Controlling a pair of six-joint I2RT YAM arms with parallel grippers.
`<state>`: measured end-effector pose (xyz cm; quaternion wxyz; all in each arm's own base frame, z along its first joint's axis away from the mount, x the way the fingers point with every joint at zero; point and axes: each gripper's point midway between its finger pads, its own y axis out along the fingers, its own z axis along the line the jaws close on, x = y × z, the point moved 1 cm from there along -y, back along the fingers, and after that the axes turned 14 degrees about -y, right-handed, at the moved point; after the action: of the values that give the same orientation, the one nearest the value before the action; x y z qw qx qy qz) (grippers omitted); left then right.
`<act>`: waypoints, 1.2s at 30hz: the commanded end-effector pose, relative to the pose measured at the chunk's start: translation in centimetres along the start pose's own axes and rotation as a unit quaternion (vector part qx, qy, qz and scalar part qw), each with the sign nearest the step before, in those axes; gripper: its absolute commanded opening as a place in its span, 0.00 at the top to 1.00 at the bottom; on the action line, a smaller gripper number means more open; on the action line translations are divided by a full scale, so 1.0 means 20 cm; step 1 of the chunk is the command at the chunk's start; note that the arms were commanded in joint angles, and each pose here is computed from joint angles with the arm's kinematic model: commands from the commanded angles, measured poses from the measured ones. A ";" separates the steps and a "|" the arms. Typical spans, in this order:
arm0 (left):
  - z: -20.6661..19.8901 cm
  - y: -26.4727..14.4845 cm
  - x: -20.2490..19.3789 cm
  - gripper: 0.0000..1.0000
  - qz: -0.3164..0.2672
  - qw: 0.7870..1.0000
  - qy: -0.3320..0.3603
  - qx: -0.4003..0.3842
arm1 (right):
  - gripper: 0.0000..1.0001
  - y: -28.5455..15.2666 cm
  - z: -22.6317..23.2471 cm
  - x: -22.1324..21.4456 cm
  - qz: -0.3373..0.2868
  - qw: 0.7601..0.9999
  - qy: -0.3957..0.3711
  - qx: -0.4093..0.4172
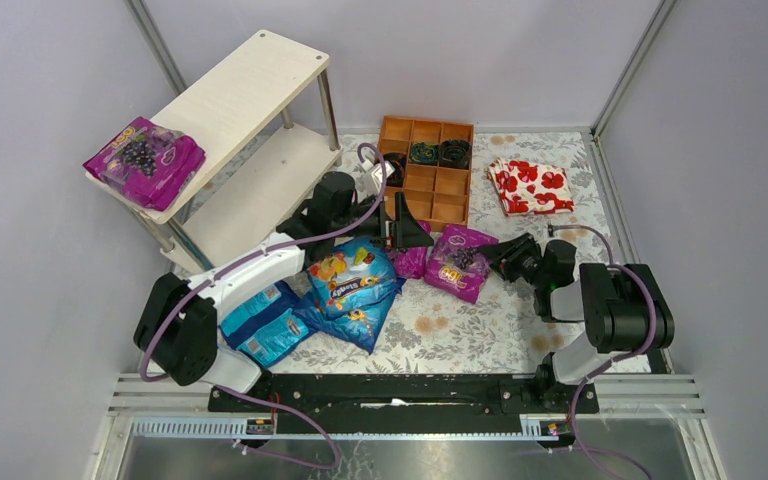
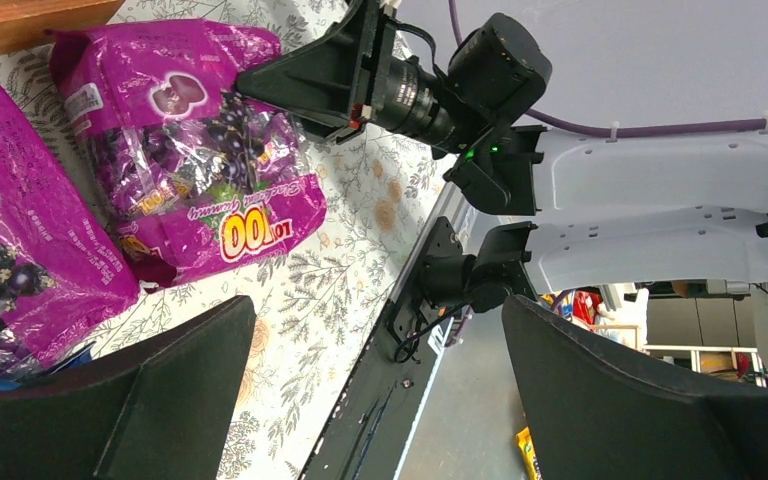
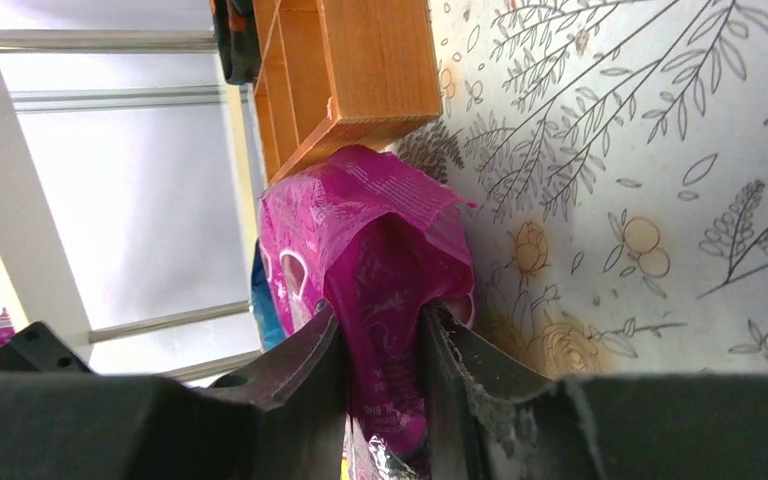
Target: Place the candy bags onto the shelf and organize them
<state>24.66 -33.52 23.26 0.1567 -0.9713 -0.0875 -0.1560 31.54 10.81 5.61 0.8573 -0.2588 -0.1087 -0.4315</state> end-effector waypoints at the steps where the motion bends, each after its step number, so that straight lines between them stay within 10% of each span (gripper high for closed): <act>1: -0.01 0.02 0.02 0.01 0.001 1.000 0.012 -0.010 | 0.77 -0.07 0.20 0.06 -0.011 0.997 -0.003 0.082; 12: -0.04 0.02 0.00 0.01 0.009 0.999 0.008 -0.031 | 1.00 -0.23 0.45 0.09 0.000 0.991 -0.060 0.118; 25: -0.40 -0.14 -0.06 0.01 0.000 0.972 0.079 -0.219 | 1.00 -0.58 1.07 0.23 -0.002 0.965 -0.156 0.211; 36: -0.43 -0.19 0.00 0.01 -0.052 0.970 0.134 -0.197 | 1.00 -0.84 1.55 0.33 -0.003 0.931 -0.158 0.329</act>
<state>21.01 -32.92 30.34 -0.0218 -0.9628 -0.0707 -0.2601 25.39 13.87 34.73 0.8657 -0.1025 -0.3399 -0.3530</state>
